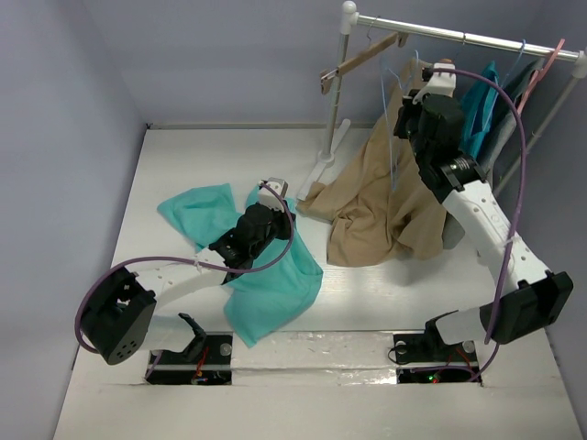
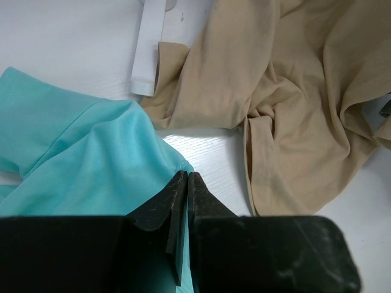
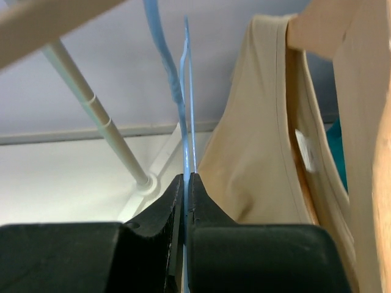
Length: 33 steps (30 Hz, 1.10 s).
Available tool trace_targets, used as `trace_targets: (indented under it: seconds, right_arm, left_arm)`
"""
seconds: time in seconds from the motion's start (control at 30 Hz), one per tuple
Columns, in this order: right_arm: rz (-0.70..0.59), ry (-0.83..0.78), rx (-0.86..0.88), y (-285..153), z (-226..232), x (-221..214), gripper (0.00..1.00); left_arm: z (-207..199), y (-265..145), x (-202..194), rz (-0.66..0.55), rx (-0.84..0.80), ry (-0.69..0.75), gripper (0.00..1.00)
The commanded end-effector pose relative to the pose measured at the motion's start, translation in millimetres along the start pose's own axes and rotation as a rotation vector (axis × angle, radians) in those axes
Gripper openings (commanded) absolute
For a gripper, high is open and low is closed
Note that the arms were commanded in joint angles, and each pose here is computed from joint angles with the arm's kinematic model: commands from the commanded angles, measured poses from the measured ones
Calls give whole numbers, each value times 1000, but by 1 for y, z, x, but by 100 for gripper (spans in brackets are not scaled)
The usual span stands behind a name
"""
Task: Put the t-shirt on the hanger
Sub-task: Pick up the hanger from the clothesline, then place the T-shirt on the hanger.
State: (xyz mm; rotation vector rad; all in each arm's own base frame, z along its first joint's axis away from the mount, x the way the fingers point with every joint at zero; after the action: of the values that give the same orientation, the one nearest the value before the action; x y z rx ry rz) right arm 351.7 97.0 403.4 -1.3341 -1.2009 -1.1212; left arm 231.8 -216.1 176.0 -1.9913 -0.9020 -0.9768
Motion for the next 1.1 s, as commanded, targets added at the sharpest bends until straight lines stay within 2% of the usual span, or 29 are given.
trace_targets:
  seconds: [0.0,0.17,0.2,0.27,0.33,0.37,0.47,0.67,0.8,1.07]
  right_arm:
    - [-112,60,15,-19,-8,22,0]
    - [-36,107,121,-41,-2,-2,0]
    - [14,108,148,-44,1,-21,0]
    - [23,137,257,-64,8,-28,0]
    - [84,183,417,-85,27,-52,0]
    - [46,228,492,-106,28,-47,0]
    - [70,266,654,-145,38,-64,0]
    - [283,302,812,-188,47,-124,0]
    - [365,291,785,-203,41,-149,0]
    - [368,307,837,-231,28,-142,0]
  left_arm:
    - [-4,0,10,-59,-25,-15,0]
    - [-3,2,13,-69,-23,-23,0]
    - [-3,3,13,-68,-24,-26,0]
    - [-3,6,15,-68,-25,-40,0]
    - [-1,8,17,-69,-23,-55,0]
    - [-3,8,19,-70,-29,-59,0]
    - [-4,9,27,-87,-30,-69,0]
    - [3,17,34,-97,4,-94,0]
    - [7,23,45,-118,30,-112,0]
    - [7,41,56,-128,38,-122,0]
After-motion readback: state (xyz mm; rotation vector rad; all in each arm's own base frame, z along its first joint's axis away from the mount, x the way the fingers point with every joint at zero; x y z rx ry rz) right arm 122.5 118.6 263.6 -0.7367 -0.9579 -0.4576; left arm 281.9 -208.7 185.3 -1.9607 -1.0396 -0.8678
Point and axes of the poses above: each gripper's point midway between its finger pads, its own y axis out along the fingers, its own z axis along the line the jaws close on, x = y × z, the point moved 9 cm from there along -y, back along the fingers, and after that the axes turned 11 degrees about -y, right-handed, at the moved point
